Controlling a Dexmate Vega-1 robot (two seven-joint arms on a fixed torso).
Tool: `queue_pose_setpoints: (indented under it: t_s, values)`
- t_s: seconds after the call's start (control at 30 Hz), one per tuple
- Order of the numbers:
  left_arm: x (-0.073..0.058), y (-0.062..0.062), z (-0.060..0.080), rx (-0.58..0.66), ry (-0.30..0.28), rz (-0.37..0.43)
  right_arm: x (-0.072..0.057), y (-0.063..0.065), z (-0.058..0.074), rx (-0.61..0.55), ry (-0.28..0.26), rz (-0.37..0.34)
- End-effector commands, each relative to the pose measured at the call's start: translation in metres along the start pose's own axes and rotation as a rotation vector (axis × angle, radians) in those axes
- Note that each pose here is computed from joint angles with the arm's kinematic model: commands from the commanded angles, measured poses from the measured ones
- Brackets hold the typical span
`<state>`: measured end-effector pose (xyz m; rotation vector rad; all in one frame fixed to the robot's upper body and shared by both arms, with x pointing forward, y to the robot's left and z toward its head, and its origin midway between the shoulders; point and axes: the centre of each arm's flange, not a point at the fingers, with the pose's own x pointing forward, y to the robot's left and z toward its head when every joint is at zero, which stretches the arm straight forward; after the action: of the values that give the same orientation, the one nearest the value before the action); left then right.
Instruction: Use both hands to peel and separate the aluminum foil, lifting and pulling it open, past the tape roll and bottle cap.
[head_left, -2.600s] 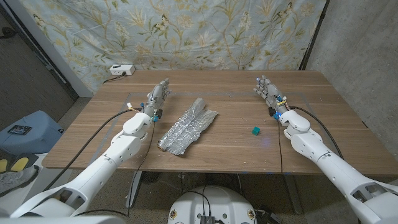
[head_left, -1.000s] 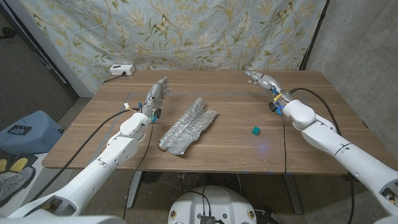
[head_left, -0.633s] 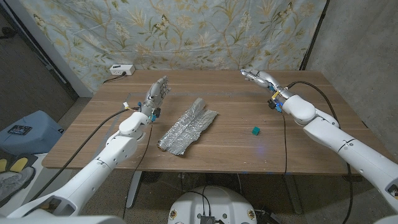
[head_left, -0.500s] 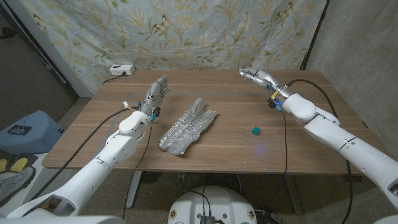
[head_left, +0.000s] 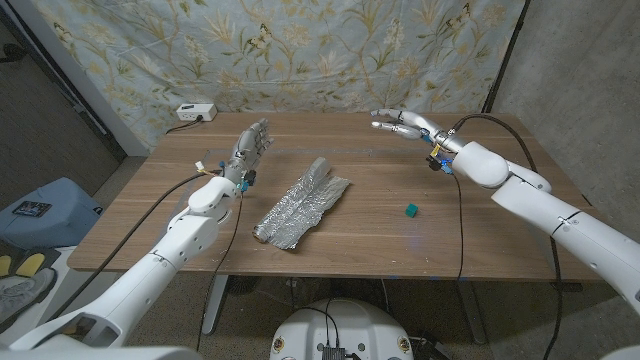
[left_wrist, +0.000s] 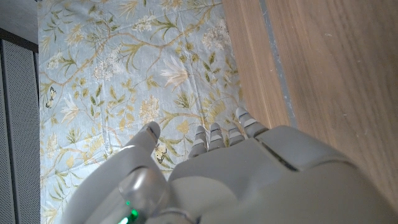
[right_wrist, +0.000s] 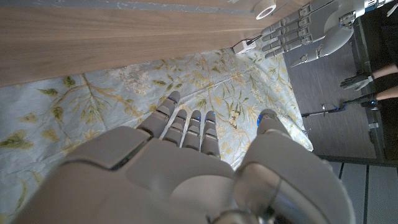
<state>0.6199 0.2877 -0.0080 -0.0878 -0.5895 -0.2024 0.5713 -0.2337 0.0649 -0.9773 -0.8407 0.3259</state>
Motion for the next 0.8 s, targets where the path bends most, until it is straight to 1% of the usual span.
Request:
queue_pose_setpoints:
  t_s: [0.03,0.2,0.4,0.5,0.8]
  values:
    - [-0.018,0.008,0.001,-0.013,-0.009,0.040,0.010,0.007,0.034,-0.139,-0.083,0.098]
    - [-0.031,0.013,0.002,-0.016,-0.009,0.061,0.014,0.014,0.045,-0.178,-0.115,0.131]
    - [-0.043,0.020,0.002,-0.016,-0.001,0.078,0.018,0.023,0.055,-0.218,-0.143,0.167]
    - [-0.048,0.023,0.004,-0.011,0.004,0.090,0.021,0.027,0.058,-0.227,-0.153,0.180]
    - [-0.058,0.031,0.009,-0.005,-0.003,0.095,0.031,0.039,0.065,-0.270,-0.171,0.206]
